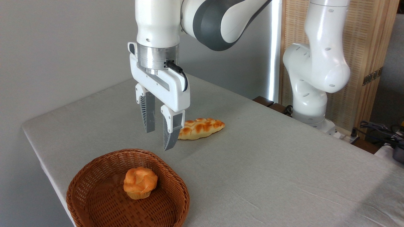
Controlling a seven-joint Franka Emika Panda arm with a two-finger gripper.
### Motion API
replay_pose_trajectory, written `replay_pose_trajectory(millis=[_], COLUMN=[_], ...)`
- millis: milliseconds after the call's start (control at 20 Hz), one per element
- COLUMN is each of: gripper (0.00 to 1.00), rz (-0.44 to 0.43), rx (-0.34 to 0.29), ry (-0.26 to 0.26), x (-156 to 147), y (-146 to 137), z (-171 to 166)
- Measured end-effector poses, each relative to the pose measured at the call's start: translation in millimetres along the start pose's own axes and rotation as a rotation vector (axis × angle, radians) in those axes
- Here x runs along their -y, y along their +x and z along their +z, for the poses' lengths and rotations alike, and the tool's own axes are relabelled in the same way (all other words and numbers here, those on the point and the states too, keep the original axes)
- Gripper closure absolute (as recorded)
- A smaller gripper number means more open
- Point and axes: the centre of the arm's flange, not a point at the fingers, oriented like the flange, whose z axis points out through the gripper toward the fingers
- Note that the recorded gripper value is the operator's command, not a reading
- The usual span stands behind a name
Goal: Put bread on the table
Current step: 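Lower the open gripper into the wicker basket around the round bun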
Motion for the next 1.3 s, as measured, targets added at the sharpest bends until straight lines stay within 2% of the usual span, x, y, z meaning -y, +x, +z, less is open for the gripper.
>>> replay_pose_trajectory(millis=[150, 250, 800, 1300], gripper=[0.0, 0.0, 0.0, 0.0], rz=[0.004, 0.004, -0.007, -0.008], rx=[-0.057, -0.068, -0.025, 0.002], ry=[0.064, 0.081, 0.093, 0.086], x=[9, 13, 29, 33], y=[14, 18, 23, 24], z=[7, 14, 78, 103])
